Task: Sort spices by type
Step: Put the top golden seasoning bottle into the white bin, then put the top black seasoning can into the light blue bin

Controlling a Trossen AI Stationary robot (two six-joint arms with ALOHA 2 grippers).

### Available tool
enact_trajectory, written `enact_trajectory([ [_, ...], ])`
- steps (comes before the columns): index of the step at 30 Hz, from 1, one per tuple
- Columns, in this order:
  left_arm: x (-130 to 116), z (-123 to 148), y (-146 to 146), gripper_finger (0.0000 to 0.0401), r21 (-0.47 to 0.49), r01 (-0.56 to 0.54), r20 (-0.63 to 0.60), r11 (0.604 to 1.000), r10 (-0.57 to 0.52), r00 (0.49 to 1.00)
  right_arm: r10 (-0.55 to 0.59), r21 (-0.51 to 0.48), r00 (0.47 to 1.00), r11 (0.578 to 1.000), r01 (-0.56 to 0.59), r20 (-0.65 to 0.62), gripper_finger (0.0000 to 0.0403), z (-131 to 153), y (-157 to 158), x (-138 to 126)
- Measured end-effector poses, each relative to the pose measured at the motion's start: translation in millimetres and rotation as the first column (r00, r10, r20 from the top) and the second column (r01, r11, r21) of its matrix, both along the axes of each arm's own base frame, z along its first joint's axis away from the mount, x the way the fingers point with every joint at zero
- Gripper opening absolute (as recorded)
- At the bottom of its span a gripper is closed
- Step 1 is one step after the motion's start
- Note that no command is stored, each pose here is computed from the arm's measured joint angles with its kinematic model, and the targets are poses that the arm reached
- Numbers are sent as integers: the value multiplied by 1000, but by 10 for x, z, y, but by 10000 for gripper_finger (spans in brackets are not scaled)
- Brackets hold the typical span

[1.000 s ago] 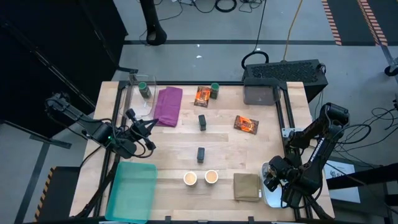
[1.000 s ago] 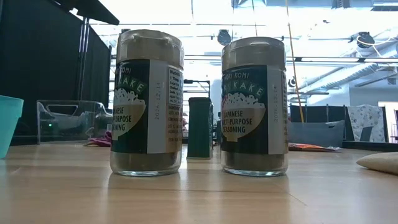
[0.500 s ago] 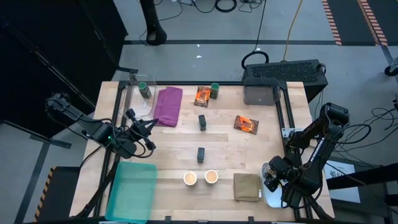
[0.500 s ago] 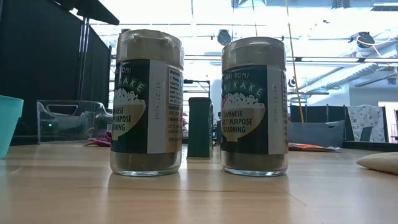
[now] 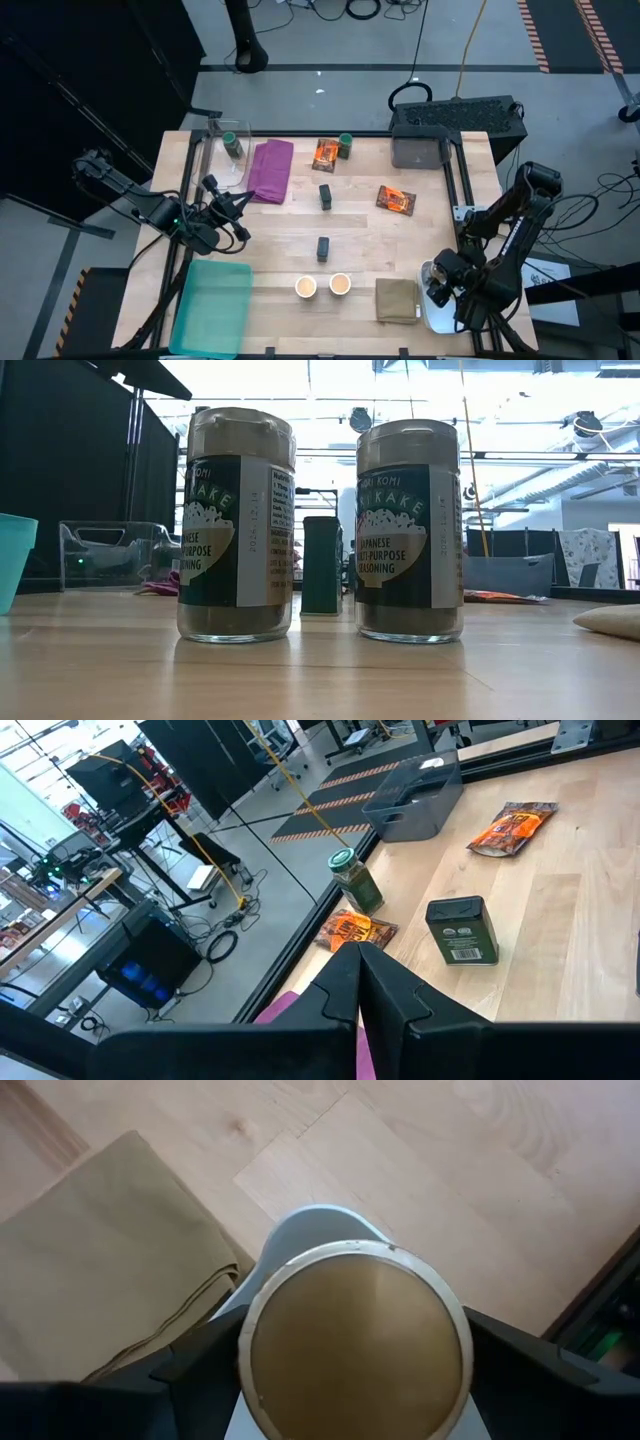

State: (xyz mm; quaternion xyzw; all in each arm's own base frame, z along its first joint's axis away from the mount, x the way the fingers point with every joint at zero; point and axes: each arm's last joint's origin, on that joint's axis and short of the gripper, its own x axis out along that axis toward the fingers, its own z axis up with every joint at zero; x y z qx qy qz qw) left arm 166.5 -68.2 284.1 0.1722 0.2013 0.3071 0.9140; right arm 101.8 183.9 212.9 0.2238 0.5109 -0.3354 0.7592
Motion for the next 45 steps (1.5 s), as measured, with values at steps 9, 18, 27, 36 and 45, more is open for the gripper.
enact_trajectory([
  [9, 0, 0, 0, 11, 0, 0, 0, 1000, 0, 1000, 14, 58, 999, 998, -16, 38, 318, 148, -88, -40],
  [18, 0, 0, 0, 11, 0, 0, 0, 1000, 0, 1000, 19, 75, 991, 997, -29, 130, 318, 281, -189, -68],
  [27, 0, 0, 0, 11, 0, 0, 0, 1000, 0, 1000, 45, -14, 973, 999, -43, 225, 318, 366, -311, -91],
  [36, 0, 0, 0, 11, 0, 0, 0, 1000, 0, 1000, 74, -147, 954, 989, -32, 290, 318, 403, -423, -55],
  [45, 0, 0, 0, 11, 0, 0, 0, 1000, 0, 1000, 113, -242, 951, 969, -41, 289, 318, 416, -515, 75],
])
